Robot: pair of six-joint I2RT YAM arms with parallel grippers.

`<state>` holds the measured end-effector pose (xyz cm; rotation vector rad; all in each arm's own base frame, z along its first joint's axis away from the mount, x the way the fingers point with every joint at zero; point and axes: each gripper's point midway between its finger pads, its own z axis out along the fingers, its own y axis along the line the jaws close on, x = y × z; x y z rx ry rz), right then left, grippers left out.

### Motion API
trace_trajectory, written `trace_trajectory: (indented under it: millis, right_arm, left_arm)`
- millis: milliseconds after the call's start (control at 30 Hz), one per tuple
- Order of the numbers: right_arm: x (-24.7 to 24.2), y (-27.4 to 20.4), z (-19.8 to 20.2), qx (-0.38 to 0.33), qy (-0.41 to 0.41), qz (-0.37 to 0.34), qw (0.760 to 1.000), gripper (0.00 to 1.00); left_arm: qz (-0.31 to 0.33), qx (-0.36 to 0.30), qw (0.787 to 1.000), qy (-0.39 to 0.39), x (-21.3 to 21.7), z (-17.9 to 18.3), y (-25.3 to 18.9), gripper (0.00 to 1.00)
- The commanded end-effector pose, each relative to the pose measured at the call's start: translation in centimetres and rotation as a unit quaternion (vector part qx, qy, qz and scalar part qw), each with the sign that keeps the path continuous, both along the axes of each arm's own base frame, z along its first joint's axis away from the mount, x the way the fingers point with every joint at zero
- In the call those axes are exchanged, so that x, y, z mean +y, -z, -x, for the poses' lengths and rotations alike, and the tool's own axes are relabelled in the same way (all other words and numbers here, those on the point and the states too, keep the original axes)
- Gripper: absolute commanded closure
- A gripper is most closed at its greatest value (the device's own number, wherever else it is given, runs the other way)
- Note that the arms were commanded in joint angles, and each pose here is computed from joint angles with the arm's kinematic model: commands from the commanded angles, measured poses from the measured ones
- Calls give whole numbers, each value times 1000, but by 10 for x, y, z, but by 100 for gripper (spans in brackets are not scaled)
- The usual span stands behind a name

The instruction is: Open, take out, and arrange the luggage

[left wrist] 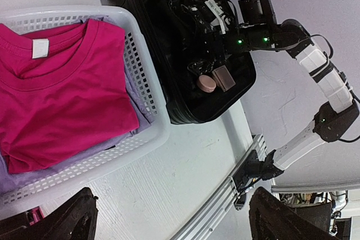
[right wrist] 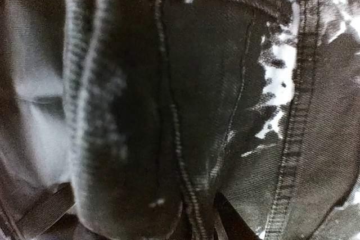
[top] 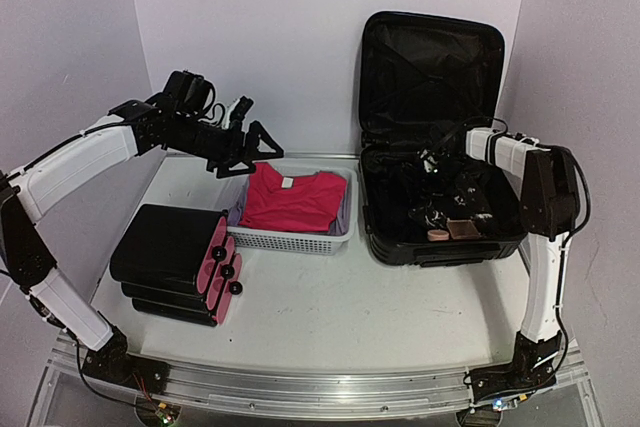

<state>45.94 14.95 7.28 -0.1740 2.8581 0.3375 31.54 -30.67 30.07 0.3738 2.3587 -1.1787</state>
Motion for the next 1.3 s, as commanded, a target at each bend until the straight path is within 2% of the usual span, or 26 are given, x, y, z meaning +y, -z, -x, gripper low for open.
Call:
trace_trajectory:
  millis: [0, 67, 200, 300, 533, 767, 900, 1133, 1267]
  right_arm:
    - [5, -29, 0, -6, 4, -93, 996, 62]
    - [4, -31, -1, -4, 7, -119, 993, 67]
    - [-4, -34, -4, -5, 17, -133, 991, 88]
    - [-7, -42, -6, -15, 13, -139, 990, 99]
    - [-10, -91, -7, -58, 11, -185, 981, 100]
    - [-7, -164, 3, -111, 4, -270, 957, 100]
    - [-6, -201, 11, -137, 2, -306, 942, 100]
    - [-11, -249, 24, -191, 7, -323, 927, 100]
    - [-12, -271, 30, -216, 3, -325, 921, 100]
  left_arm:
    - [37, -24, 999, 11, -11, -3, -26, 6]
    - [45, -18, 999, 13, -14, -3, -27, 4]
    - [45, 5, 999, 4, -18, -7, -17, 1]
    - [45, 20, 999, -3, -23, -8, -11, 1]
    - [46, 43, 998, -14, -30, -13, 0, 2]
    - [44, 44, 998, -16, -33, -20, 7, 5]
    - [43, 36, 998, -33, -16, -31, 6, 5]
    - [30, 20, 997, -70, 26, -47, 11, 6]
    - [-27, -1, 995, -95, 52, -54, 22, 5]
